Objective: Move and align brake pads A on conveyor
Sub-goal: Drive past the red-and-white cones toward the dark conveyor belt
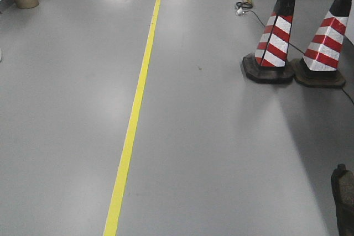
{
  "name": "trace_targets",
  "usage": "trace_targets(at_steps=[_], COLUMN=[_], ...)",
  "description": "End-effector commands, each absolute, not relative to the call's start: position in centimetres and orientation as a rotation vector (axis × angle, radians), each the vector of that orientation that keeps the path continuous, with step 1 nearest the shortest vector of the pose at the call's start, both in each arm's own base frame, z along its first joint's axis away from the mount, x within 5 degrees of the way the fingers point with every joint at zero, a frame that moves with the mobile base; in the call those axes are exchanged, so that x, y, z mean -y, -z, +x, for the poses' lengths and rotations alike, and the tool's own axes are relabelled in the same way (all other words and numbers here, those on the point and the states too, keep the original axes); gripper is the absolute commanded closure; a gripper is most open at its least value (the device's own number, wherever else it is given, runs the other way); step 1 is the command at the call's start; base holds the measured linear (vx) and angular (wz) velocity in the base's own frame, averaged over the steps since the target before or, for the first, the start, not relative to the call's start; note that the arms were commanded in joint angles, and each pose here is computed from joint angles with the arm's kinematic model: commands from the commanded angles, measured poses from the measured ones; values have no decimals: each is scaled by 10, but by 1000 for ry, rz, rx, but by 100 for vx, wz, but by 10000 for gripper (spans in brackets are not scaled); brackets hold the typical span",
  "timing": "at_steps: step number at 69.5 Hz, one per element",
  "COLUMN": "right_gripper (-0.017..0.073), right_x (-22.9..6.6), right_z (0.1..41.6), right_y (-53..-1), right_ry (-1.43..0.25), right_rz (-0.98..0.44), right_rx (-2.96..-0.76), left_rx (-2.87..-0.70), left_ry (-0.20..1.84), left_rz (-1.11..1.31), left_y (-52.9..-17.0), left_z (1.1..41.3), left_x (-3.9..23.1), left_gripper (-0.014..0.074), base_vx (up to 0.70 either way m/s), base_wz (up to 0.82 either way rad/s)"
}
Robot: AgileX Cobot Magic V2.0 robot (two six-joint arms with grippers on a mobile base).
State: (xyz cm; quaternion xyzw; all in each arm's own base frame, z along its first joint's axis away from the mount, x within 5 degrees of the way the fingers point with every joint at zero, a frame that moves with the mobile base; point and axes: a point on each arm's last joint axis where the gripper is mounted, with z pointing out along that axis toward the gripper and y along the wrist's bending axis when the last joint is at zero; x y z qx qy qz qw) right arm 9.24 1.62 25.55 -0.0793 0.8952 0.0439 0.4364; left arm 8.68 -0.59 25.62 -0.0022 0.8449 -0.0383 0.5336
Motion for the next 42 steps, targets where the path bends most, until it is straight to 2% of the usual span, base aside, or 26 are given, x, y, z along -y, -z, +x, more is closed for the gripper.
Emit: trace_targets(at_steps=[1, 42], right_gripper=[480, 480], right_x=[-16, -16], right_z=[98, 98], right_y=[-270, -270], right_ry=[-103, -103], right_rz=[-192, -192], right_rx=[-2122, -2122], left_rx=[-1896, -1896], left_ry=[100, 100], left_rz=[-5, -5], left_y=[-273, -273], left_z=[91, 91], left_x=[6, 6], left_gripper=[448, 448], base_vx=[60, 60], base_wz=[-4, -3])
